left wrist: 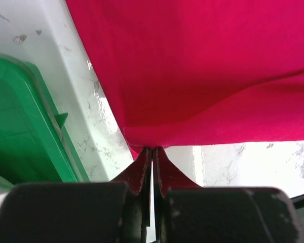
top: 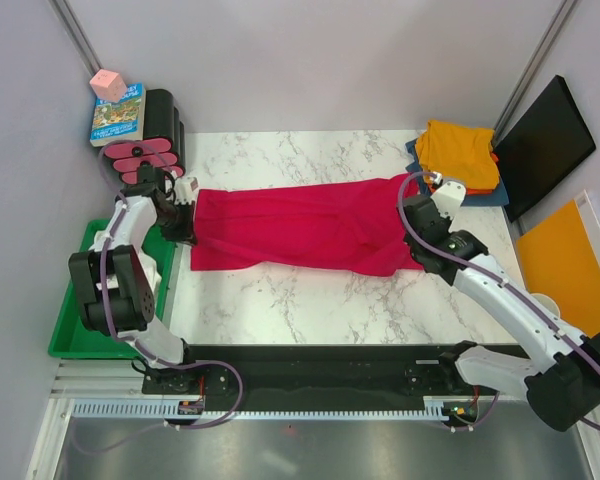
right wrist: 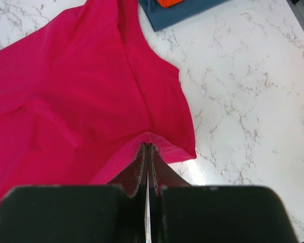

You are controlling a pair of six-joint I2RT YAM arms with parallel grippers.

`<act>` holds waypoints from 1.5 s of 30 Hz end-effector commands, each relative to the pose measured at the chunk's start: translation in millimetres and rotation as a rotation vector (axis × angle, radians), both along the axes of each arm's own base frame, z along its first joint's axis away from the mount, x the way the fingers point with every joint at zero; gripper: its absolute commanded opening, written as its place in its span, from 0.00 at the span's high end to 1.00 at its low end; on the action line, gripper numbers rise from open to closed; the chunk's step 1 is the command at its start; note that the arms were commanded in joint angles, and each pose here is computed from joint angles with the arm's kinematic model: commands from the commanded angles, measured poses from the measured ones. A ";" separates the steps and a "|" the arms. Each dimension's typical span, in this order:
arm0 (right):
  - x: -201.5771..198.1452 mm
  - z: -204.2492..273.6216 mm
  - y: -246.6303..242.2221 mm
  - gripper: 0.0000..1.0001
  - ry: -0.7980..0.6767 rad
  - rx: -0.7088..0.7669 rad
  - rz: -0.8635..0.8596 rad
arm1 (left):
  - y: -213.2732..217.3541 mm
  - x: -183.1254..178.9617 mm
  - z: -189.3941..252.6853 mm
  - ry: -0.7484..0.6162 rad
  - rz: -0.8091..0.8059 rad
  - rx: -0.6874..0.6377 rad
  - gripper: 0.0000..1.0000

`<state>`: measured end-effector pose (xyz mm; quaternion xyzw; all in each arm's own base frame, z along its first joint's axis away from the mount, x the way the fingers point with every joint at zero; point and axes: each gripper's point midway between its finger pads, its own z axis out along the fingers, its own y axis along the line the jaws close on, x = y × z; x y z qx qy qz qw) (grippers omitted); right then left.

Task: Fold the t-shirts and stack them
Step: Fold the other side of the tshirt into a rectangle

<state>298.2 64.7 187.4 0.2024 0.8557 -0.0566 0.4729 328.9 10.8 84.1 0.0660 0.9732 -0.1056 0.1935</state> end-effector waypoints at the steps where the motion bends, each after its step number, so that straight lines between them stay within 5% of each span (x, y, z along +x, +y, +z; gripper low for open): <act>1: 29.5 27.0 -5.4 1.00 -0.090 0.001 -0.028 | 6.5 34.2 14.3 -0.079 0.038 0.003 0.98; 20: 76.9 56.3 -26.5 1.00 -0.139 -0.069 -0.050 | 13.4 73.8 68.4 -0.265 0.090 0.018 0.98; 39: 163.5 33.1 -28.6 1.00 -0.080 -0.097 -0.101 | 31.7 115.0 11.1 -0.176 0.129 0.094 0.98; 45: 145.2 76.9 -33.0 1.00 -0.177 -0.073 -0.097 | 15.6 100.5 70.3 -0.311 0.127 0.032 0.98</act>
